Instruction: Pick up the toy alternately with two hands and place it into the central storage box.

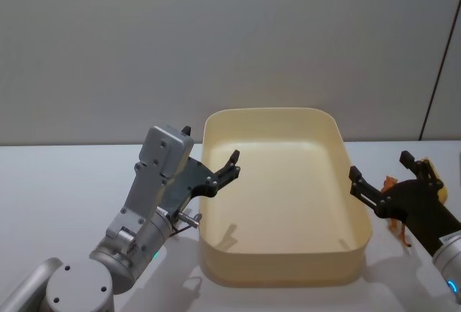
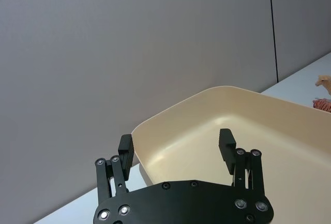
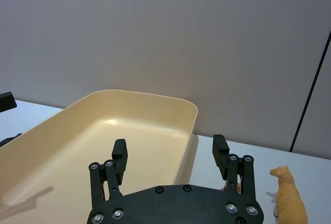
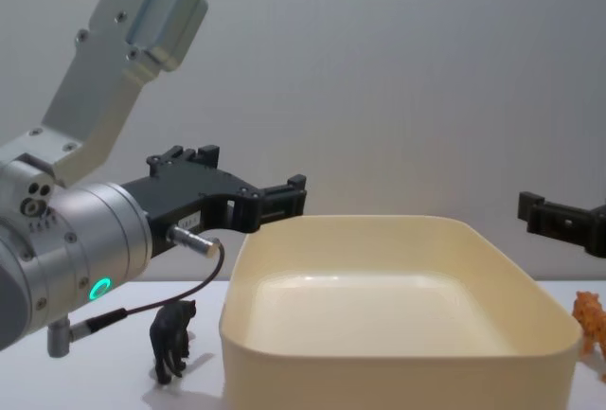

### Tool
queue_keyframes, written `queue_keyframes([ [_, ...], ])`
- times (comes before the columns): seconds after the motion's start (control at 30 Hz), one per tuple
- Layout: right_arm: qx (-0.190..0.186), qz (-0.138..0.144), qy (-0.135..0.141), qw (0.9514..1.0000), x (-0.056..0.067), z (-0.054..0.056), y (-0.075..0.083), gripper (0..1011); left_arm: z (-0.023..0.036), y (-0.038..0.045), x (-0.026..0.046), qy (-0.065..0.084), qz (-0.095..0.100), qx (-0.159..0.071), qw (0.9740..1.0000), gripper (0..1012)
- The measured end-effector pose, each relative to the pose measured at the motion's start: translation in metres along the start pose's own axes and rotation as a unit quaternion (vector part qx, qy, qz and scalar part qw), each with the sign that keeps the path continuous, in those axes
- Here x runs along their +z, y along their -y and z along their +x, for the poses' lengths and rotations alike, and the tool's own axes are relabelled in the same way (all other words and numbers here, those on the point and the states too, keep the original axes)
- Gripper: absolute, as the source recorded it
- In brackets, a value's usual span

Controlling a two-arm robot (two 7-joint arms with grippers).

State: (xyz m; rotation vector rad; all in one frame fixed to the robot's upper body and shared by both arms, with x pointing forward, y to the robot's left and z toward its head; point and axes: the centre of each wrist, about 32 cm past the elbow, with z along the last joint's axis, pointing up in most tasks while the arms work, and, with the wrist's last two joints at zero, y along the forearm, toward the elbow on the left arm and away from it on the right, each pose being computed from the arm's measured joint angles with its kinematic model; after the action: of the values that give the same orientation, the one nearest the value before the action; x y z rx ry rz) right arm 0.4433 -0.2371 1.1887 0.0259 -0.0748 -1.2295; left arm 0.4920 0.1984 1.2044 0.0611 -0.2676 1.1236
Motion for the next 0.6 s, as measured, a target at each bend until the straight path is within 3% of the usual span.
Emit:
queue_keyframes([
  [0.6, 0.000, 0.000, 0.000, 1.0000, 0.0000, 0.0000, 0.0000, 1001, 0.0000, 0.0000, 0.0000, 0.000, 0.000, 0.000, 1.0000, 1001],
])
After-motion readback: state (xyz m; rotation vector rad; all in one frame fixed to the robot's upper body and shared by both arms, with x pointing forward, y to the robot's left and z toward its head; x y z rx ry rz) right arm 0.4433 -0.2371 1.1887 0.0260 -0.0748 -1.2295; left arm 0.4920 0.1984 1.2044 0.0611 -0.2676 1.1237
